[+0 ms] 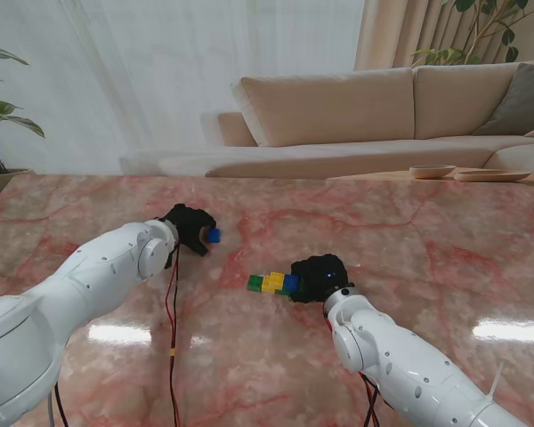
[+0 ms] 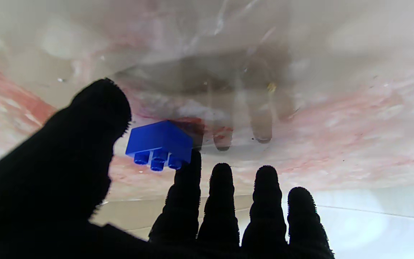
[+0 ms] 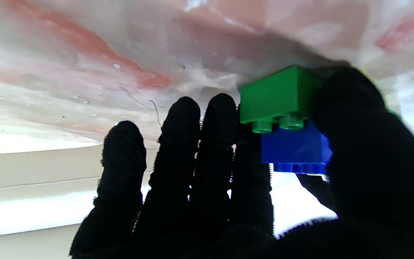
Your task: Build a two-level staggered structure with toy bricks
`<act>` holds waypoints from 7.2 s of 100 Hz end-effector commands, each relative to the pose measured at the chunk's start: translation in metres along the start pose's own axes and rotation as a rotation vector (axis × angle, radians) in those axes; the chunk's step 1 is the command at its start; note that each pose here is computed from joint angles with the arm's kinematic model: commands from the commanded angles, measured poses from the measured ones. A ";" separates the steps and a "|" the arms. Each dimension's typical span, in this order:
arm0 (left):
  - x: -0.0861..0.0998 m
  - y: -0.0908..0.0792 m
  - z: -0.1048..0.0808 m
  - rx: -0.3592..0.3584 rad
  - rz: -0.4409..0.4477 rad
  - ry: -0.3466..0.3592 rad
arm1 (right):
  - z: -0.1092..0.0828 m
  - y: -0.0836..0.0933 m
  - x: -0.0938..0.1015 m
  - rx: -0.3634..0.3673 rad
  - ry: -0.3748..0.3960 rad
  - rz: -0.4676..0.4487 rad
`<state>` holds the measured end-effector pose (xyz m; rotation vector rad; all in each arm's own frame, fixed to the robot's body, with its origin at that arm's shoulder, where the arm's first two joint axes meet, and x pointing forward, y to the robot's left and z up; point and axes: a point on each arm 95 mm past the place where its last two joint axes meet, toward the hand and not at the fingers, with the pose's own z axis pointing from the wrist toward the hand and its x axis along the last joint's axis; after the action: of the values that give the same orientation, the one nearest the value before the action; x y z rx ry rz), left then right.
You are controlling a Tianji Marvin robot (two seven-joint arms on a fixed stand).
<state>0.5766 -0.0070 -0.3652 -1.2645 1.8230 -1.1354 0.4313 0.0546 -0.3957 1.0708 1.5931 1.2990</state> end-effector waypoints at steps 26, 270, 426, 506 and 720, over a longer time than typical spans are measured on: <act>0.014 0.006 0.006 0.033 -0.040 0.004 | -0.003 -0.008 -0.001 0.034 -0.008 0.008; 0.149 -0.003 -0.074 0.168 0.041 0.290 | 0.000 -0.008 0.003 0.022 0.025 -0.034; 0.147 0.004 -0.059 0.129 0.095 0.254 | -0.001 -0.009 0.002 0.026 0.024 -0.025; 0.152 0.005 -0.054 0.096 0.129 0.281 | -0.002 -0.008 0.001 0.023 0.021 -0.024; 0.147 0.007 -0.056 0.207 0.049 0.301 | -0.002 -0.008 0.002 0.025 0.024 -0.024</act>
<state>0.4785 -0.1271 -0.3466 -0.9663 1.8596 -1.5158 0.4325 0.0562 -0.3957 1.0277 1.6167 1.3049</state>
